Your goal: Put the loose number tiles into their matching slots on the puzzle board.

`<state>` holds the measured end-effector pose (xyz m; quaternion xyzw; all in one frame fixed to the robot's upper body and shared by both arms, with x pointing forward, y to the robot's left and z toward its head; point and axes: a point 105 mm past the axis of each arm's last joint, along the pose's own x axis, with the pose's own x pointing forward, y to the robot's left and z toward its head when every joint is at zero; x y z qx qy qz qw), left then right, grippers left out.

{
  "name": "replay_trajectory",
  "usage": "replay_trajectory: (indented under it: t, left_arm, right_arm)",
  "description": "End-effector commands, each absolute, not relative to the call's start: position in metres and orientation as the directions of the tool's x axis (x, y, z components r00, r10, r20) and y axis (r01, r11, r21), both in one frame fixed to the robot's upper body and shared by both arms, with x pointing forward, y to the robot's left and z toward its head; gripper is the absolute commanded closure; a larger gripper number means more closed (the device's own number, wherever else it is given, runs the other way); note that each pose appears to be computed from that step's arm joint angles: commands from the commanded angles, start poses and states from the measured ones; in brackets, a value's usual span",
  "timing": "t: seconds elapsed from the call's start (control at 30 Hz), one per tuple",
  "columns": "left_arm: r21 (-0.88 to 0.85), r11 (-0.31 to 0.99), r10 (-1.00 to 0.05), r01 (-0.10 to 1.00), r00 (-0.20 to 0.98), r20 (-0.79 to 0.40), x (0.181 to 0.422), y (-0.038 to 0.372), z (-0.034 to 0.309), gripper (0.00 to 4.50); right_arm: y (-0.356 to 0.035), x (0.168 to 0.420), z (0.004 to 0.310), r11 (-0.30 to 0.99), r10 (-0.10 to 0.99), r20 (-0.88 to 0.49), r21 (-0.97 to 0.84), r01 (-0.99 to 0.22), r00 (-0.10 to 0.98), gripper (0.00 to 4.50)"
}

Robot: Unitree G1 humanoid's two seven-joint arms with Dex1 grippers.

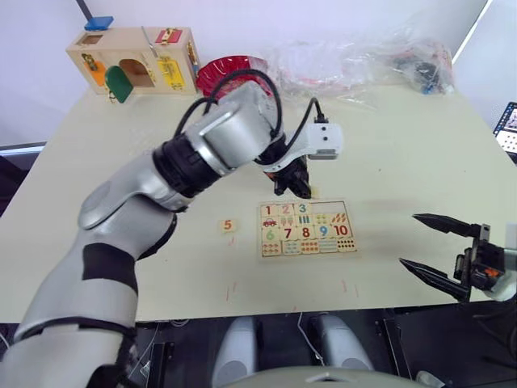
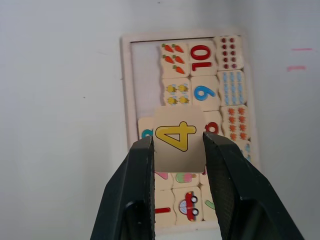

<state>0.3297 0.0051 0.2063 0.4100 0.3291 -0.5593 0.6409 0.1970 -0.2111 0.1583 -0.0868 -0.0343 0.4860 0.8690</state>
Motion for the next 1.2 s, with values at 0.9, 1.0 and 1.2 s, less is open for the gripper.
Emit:
replay_trajectory:
  t: [0.9,1.0,1.2]
  left_arm:
    - [0.315,0.114,-0.354,0.942,0.335,-0.873,0.344,-0.027,0.154,3.58]
    - [0.314,0.115,-0.362,0.943,0.334,-0.87,0.343,-0.03,0.153,3.58]
    - [0.314,0.11,-0.365,0.943,0.333,-0.87,0.342,-0.033,0.151,3.58]
  right_arm:
    - [-0.227,0.175,0.161,0.617,0.777,0.044,-0.246,-0.747,0.628,0.0]
    - [-0.226,0.174,0.16,0.62,0.775,0.045,-0.243,-0.746,0.63,0.0]
    - [-0.225,0.173,0.16,0.624,0.773,0.046,-0.242,-0.743,0.633,0.0]
